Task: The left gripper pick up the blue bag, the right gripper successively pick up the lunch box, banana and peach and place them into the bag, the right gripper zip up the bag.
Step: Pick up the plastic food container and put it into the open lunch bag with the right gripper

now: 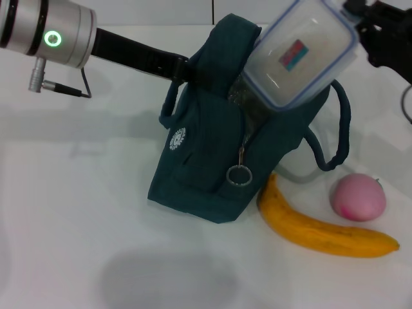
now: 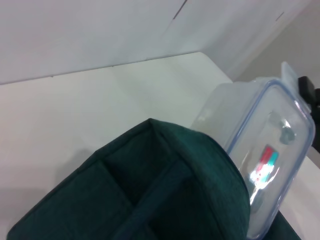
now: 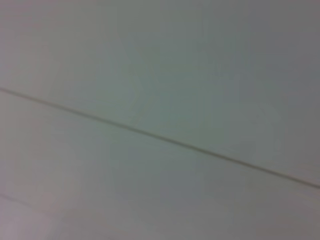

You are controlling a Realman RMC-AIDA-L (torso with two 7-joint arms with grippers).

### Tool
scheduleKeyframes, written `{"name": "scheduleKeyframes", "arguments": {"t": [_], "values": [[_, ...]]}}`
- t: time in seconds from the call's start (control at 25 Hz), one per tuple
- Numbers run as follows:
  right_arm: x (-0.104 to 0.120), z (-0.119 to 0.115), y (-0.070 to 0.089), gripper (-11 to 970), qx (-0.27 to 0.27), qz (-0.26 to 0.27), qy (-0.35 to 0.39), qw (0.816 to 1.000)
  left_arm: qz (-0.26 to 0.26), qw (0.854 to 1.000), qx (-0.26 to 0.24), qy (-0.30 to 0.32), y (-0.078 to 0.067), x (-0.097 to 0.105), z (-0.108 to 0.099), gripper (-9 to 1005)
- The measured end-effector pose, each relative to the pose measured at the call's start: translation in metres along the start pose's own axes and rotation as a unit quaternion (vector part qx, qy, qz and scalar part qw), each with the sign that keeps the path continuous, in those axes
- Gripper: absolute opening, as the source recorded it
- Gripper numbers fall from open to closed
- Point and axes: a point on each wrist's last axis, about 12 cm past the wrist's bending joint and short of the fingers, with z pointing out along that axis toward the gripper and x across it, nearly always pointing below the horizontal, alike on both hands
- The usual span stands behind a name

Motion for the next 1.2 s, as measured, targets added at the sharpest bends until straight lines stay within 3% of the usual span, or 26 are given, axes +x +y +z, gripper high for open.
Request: {"name": "scheduleKeyframes", "arguments": {"t": [0.36,0.52,0.84,1.2], "values": [[0.011,0.046,0.003,99,0.009,-0.020,0.090,0.996,0.007,1.000,0.002,-0.002,-0.003,-0.005,0.003,54],[0.012,0.047,0.002,99,0.014,-0.023,0.093,0.995,0.007,1.000,0.002,-0.003,-0.003,-0.005,0.004,54],[0.024,0.040,-0.018,99,0.094,-0.036,0.138,0.985,0.008,1.000,0.002,-0.006,-0.003,-0.006,0.003,54],[0.018,0.043,-0.008,100,0.052,-0.028,0.111,0.992,0.010,1.000,0.004,-0.007,-0.005,-0.008,0.004,54]]}}
